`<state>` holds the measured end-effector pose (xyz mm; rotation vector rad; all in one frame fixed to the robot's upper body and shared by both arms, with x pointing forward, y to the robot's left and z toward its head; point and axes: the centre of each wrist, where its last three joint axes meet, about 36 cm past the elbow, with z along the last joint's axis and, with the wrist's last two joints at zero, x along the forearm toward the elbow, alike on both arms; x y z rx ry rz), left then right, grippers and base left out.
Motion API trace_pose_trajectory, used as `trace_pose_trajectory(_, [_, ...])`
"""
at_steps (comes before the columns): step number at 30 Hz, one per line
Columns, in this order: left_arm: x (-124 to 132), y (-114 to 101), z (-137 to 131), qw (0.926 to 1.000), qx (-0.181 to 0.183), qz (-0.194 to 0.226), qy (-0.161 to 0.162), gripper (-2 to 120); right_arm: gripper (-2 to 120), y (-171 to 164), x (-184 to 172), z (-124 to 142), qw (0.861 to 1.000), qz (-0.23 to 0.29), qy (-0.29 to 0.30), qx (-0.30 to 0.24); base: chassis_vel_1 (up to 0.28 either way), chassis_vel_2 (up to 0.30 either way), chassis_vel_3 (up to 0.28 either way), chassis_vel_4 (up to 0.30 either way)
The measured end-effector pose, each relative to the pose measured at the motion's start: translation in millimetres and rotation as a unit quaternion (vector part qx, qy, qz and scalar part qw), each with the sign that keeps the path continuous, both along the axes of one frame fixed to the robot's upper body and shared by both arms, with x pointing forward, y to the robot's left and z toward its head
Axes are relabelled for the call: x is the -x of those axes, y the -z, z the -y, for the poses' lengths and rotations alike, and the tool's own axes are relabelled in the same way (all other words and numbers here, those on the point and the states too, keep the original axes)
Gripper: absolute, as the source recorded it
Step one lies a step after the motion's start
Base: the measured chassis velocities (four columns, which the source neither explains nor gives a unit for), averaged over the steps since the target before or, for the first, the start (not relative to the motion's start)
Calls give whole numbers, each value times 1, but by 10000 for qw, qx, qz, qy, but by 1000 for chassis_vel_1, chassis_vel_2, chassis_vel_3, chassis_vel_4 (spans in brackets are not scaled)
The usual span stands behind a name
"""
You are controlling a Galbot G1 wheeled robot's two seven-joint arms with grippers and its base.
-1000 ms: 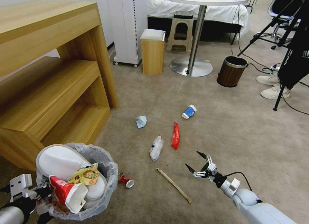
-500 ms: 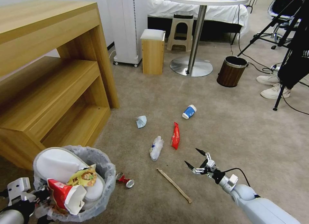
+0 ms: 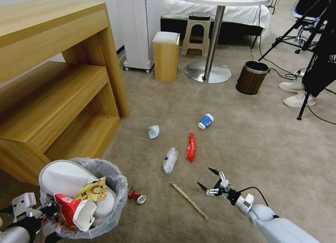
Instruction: Pick up the trash bin and place the garbage on the floor into it.
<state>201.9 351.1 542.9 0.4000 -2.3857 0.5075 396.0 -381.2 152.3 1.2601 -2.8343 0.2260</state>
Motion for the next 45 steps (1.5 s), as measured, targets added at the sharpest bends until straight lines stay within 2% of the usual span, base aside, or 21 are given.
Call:
trace_pose_trajectory(11, [2,-6,3,10000,13,60,29,0,100,20,11,8,9986,-403,-223,277,0,0,0,0])
trace_pose_trajectory(27, [3,-5,4,10000,40,52,3,0,100,27,30,22,9942,-818,-676,148,0,0,0,0])
trace_pose_trajectory(35, [2,-5,5,9999,67,76,0,0,100,39,46,14,9913,-1026,-806,165,0,0,0,0])
trace_pose_trajectory(45, [2,-6,3,9999,35,102,-16,0,100,46,49,2,9897,-1116,-874,174,0,0,0,0])
